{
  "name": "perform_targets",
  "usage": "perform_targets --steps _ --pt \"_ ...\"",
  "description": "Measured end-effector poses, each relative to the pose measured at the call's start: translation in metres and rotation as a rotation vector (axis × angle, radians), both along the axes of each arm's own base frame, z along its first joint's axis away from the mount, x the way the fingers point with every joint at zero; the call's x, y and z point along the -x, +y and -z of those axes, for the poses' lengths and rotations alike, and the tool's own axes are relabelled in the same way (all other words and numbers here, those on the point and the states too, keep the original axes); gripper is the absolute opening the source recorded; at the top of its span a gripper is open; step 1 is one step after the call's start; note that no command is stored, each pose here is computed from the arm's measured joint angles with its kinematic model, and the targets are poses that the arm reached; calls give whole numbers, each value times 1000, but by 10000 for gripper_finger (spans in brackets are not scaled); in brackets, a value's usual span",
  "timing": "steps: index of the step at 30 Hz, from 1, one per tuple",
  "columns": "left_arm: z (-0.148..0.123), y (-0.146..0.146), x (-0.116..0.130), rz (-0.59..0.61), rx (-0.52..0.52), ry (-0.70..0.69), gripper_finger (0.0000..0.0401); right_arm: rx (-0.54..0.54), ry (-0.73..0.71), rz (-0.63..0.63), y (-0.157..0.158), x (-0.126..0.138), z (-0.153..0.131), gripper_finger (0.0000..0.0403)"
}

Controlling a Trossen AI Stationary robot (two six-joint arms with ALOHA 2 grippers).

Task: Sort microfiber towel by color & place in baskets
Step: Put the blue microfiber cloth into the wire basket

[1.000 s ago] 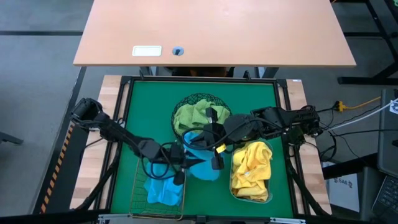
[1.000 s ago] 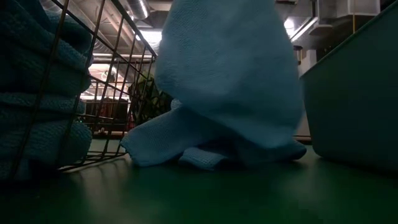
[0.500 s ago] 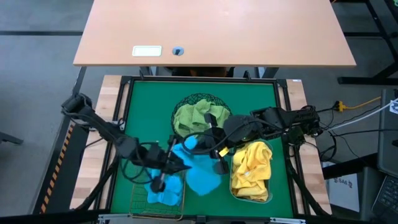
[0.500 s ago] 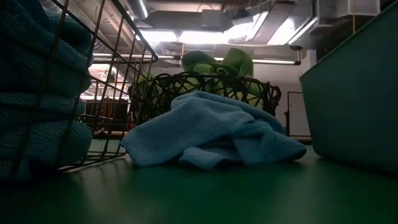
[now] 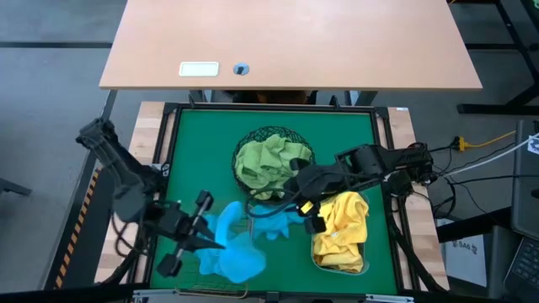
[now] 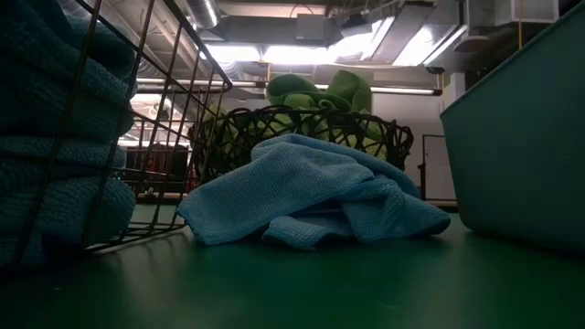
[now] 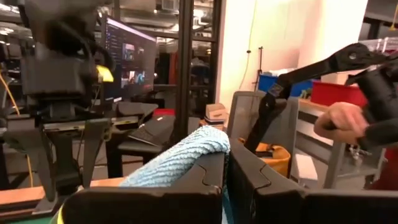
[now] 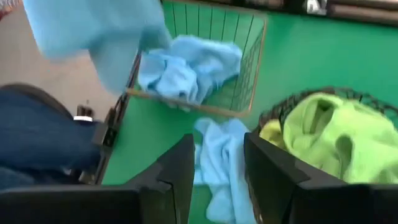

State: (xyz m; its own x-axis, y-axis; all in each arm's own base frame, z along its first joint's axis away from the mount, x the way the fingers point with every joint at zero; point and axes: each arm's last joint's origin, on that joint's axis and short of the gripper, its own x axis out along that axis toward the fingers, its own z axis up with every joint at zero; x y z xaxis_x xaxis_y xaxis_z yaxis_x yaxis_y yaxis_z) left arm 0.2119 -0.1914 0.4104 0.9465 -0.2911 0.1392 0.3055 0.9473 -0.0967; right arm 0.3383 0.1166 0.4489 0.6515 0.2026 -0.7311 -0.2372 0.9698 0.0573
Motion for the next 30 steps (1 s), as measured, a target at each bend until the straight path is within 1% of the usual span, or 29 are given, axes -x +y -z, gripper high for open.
perform_targets --steps 3,7,10,13,16,18,21,25,30 --pt "-6 -2 14 -6 6 7 1 0 37 -10 0 2 2 138" --pt "-8 -4 34 -35 33 53 0 2 42 -10 -1 3 3 138" --pt "-5 -6 46 -43 43 113 0 2 42 -10 0 3 3 138" --pt "2 -10 52 -35 47 181 0 4 51 -11 1 0 6 138" --pt "13 -12 55 -33 28 270 0 -21 78 -11 4 -7 13 138" --pt "24 -13 54 -55 6 345 0 -28 99 4 6 -13 19 138" --pt "43 -13 53 -129 -30 460 0 -27 130 4 8 -18 27 138" --pt "66 -12 52 -237 -29 593 0 -49 168 -21 11 -24 35 138" --pt "89 -19 48 -317 -28 700 0 -56 178 -29 13 -26 38 138"
